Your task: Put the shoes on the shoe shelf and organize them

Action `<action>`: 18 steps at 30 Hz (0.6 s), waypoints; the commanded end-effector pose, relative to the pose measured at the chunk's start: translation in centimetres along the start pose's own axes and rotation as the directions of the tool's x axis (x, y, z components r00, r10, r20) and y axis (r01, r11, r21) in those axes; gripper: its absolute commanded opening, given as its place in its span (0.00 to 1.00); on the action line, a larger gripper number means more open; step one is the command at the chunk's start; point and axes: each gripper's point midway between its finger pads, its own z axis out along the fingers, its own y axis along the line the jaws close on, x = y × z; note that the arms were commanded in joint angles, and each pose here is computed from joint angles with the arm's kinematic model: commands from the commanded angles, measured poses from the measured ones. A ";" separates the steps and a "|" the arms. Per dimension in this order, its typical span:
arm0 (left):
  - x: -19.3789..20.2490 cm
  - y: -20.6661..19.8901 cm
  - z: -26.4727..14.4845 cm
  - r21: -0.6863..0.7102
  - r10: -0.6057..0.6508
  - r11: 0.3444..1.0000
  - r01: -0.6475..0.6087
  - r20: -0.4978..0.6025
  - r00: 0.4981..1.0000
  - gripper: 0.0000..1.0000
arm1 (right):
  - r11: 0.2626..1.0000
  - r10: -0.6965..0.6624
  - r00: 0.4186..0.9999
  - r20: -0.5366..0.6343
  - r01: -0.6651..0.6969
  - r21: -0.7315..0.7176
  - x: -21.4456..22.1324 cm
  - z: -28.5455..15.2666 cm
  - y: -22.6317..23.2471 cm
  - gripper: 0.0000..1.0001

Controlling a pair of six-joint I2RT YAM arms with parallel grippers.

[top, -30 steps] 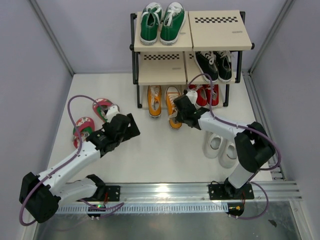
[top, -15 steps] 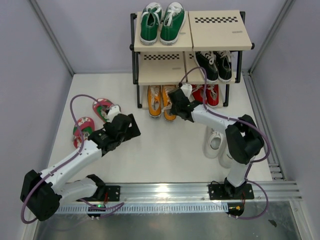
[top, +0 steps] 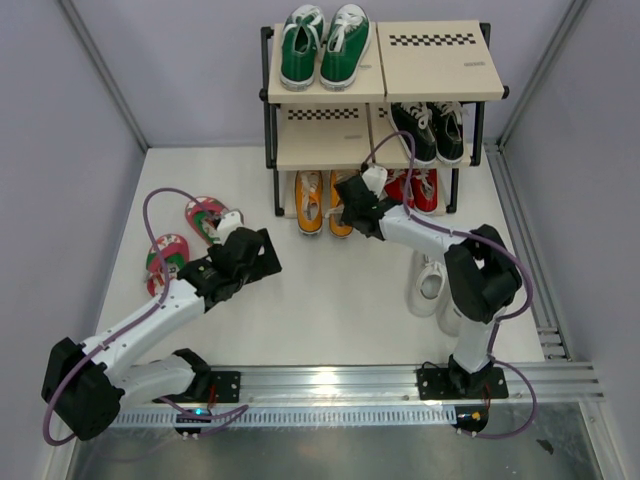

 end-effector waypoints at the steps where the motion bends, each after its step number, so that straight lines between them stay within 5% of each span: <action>1: -0.9 -0.7 -0.3 0.025 0.001 1.000 -0.002 0.027 1.000 0.97 | 0.990 0.137 0.977 0.165 -0.129 -0.057 -5.7 -0.3 2.6 0.03; 18: -0.7 -0.4 -0.4 0.021 0.001 1.000 -0.001 0.028 1.000 0.97 | 0.988 0.137 0.977 0.165 -0.123 -0.092 -6.1 1.1 4.2 0.03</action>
